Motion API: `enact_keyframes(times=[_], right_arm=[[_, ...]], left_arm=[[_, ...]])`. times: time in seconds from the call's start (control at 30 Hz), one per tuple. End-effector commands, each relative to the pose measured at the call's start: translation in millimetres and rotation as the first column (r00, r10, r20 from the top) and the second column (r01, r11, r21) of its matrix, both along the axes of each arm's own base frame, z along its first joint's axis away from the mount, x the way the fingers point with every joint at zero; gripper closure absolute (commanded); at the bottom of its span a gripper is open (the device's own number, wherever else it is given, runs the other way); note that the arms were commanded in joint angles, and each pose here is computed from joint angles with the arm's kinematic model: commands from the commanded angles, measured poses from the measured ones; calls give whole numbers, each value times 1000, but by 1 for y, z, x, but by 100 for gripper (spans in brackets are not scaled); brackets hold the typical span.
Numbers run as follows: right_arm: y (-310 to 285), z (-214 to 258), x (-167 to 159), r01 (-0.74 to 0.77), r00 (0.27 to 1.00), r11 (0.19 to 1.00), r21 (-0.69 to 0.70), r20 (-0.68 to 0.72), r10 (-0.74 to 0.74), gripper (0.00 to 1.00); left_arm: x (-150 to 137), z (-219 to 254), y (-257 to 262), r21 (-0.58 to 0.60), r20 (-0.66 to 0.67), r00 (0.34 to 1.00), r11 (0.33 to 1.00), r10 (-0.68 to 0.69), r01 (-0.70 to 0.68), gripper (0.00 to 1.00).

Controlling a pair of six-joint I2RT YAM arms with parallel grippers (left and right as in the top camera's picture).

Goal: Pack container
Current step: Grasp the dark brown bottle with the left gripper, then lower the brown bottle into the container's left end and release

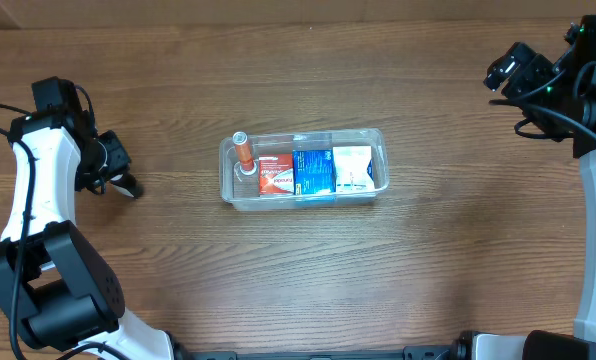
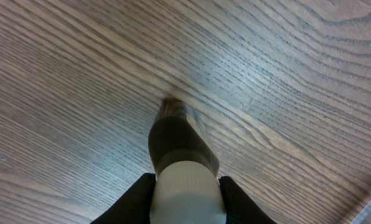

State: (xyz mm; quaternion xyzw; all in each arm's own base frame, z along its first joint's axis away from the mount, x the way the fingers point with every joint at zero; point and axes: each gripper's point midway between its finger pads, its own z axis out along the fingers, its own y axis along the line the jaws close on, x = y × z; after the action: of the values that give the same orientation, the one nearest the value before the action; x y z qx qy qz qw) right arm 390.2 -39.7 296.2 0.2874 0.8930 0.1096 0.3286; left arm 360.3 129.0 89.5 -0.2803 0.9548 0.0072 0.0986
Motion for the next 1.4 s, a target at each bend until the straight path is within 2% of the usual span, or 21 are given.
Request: enact_keyframes(times=[0.0, 0.07, 0.13, 0.27, 0.33, 0.43, 0.5, 0.6, 0.73, 0.97, 1.17, 1.37], right_arm=[[0, 9, 0, 0, 1000, 1000, 0, 25, 0, 0], [0, 9, 0, 0, 1000, 1000, 0, 25, 0, 0], [0, 9, 0, 0, 1000, 1000, 0, 25, 0, 0], [0, 9, 0, 0, 1000, 1000, 0, 25, 0, 0], [0, 9, 0, 0, 1000, 1000, 0, 25, 0, 0], [0, 9, 0, 0, 1000, 1000, 0, 25, 0, 0], [0, 9, 0, 0, 1000, 1000, 0, 25, 0, 0], [0, 9, 0, 0, 1000, 1000, 0, 25, 0, 0], [0, 9, 0, 0, 1000, 1000, 0, 25, 0, 0], [0, 9, 0, 0, 1000, 1000, 0, 25, 0, 0], [0, 9, 0, 0, 1000, 1000, 0, 25, 0, 0], [0, 9, 0, 0, 1000, 1000, 0, 25, 0, 0]], left_arm=[[-1, -6, 0, -5, -12, 1000, 1000, -21, 21, 74], [-1, -6, -6, -36, -7, 1000, 999, -27, 27, 90], [-1, 6, -9, -48, 17, 999, 998, -30, 31, 92], [-4, 103, -42, -81, 209, 974, 991, -84, 103, 96], [-23, 158, -83, -27, 309, 932, 977, -191, 209, 96], [-57, 192, -144, 39, 354, 872, 936, -339, 349, 96], [-71, 198, -175, 29, 362, 847, 913, -389, 407, 96], [-80, 189, -205, 14, 334, 846, 900, -414, 435, 96], [-63, 152, -227, 69, 293, 835, 882, -465, 466, 96], [-22, 85, -231, 125, 163, 858, 873, -486, 471, 96], [-8, 37, -237, 110, 57, 868, 868, -492, 485, 96], [4, 19, -244, 94, 55, 867, 867, -495, 489, 95]])
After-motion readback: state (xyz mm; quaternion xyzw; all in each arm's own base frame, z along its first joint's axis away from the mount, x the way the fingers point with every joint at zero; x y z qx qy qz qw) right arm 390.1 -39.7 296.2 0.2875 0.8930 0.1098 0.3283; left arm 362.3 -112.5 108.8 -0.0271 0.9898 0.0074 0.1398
